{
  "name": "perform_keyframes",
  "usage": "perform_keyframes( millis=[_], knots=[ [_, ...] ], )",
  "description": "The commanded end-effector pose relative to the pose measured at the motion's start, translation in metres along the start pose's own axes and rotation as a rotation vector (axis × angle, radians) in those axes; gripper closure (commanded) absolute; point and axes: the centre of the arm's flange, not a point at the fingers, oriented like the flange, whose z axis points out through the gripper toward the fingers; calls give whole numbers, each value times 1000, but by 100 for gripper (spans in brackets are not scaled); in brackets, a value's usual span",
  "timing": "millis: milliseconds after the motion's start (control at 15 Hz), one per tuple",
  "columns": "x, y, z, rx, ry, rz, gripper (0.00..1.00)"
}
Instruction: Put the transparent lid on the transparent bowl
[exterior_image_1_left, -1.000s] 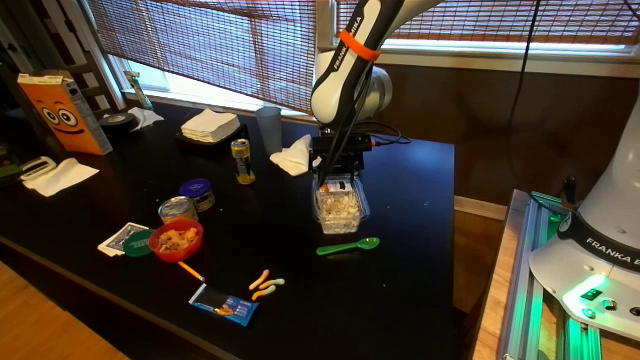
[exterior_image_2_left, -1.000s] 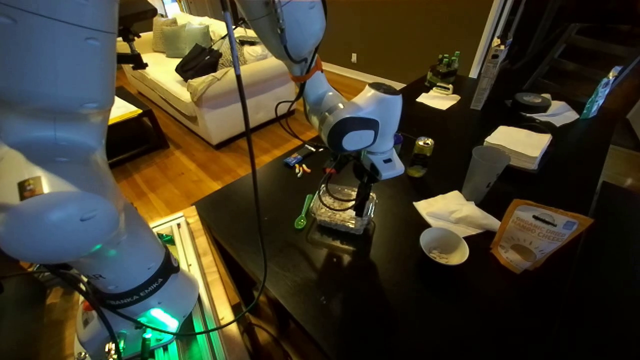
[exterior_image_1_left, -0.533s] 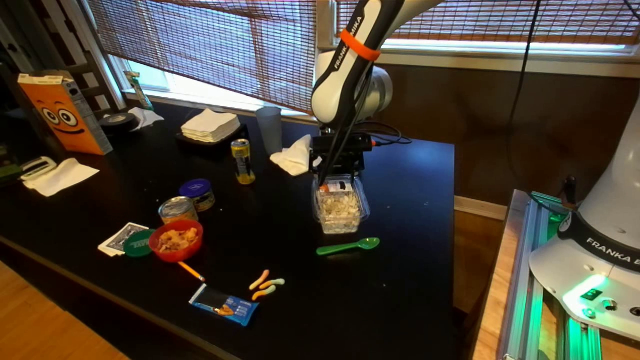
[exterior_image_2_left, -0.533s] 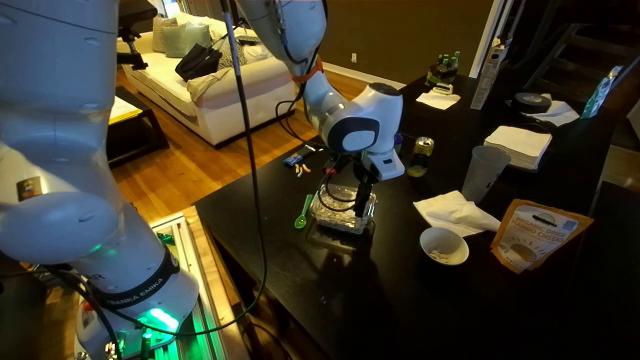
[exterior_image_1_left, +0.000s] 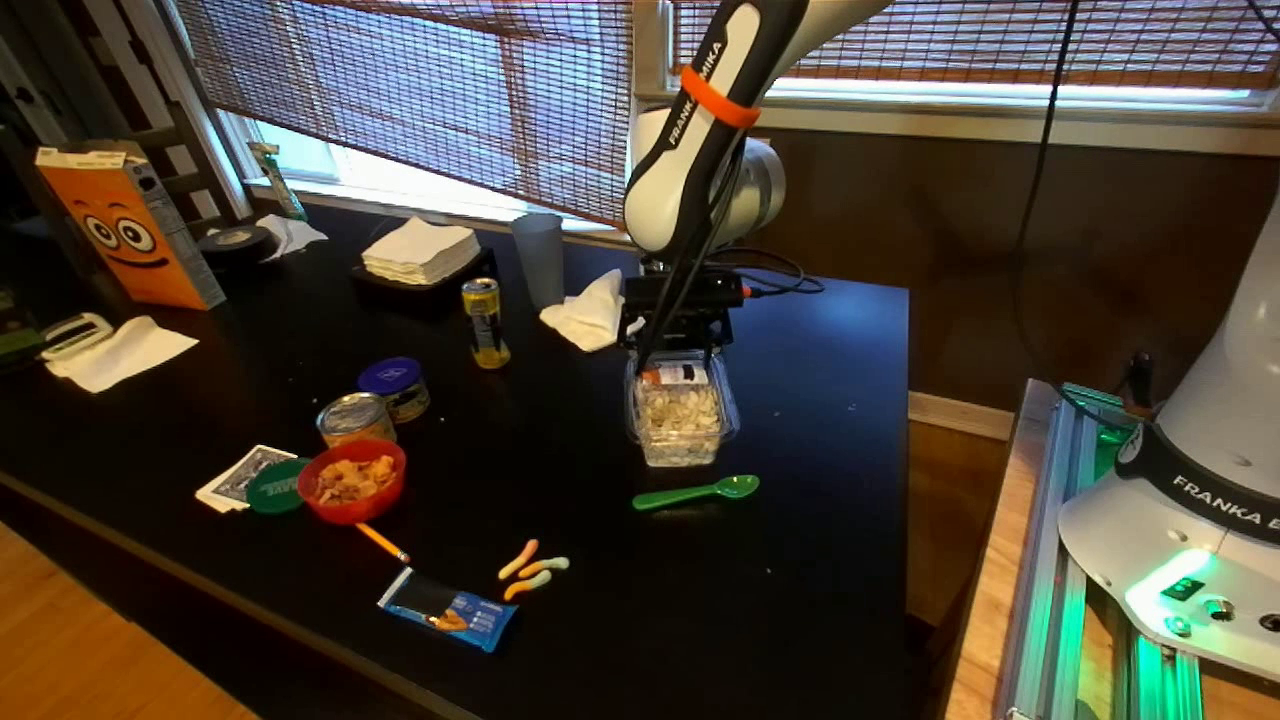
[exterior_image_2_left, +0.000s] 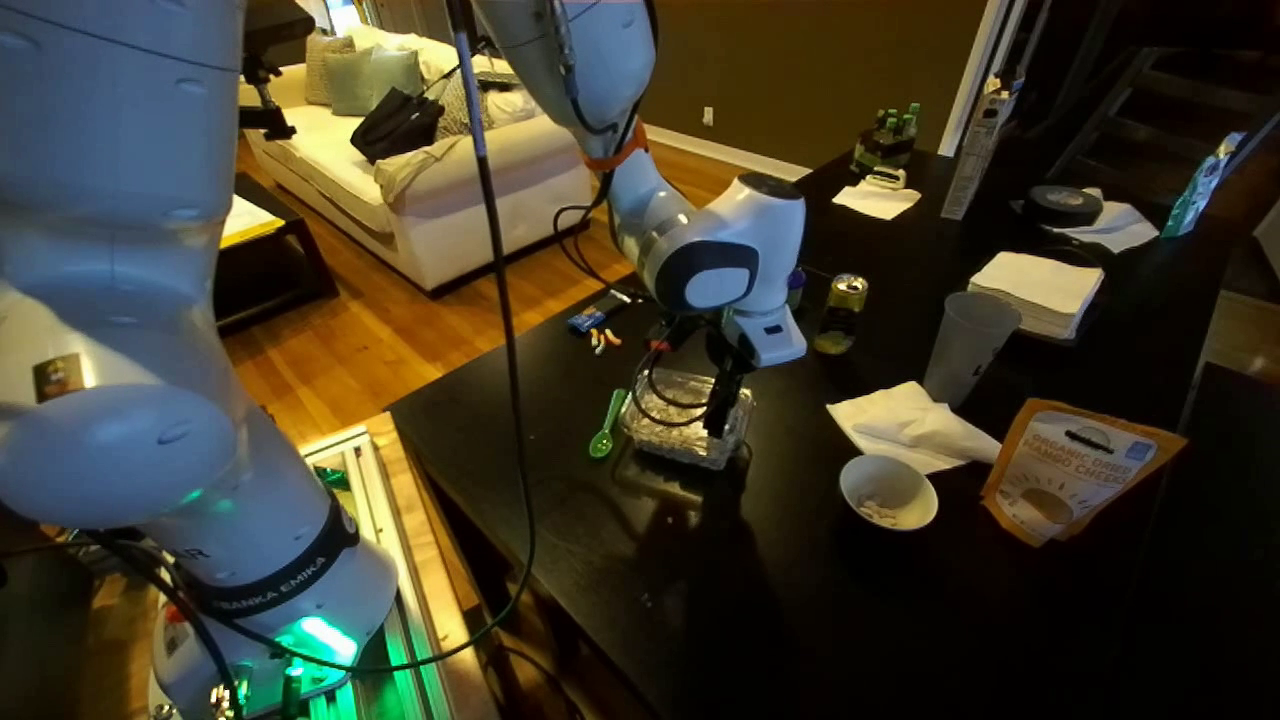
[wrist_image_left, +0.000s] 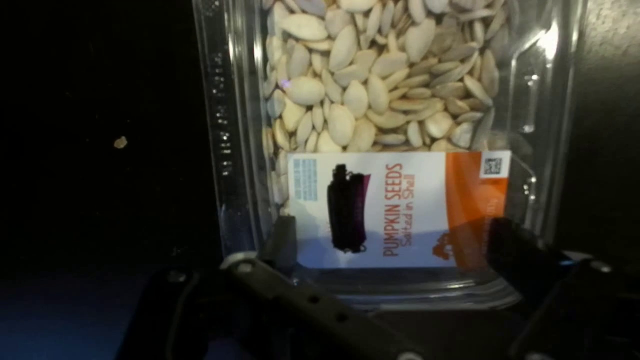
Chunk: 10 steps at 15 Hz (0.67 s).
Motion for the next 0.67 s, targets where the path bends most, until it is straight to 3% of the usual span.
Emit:
perform_keyframes(
  millis=[0,267,600],
  knots=[
    [7,-2,29,-31,-10,13,0],
    [8,-3,45,-52,-25,-1,0],
    [7,-6,38,-43,-13,-7,0]
  ],
)
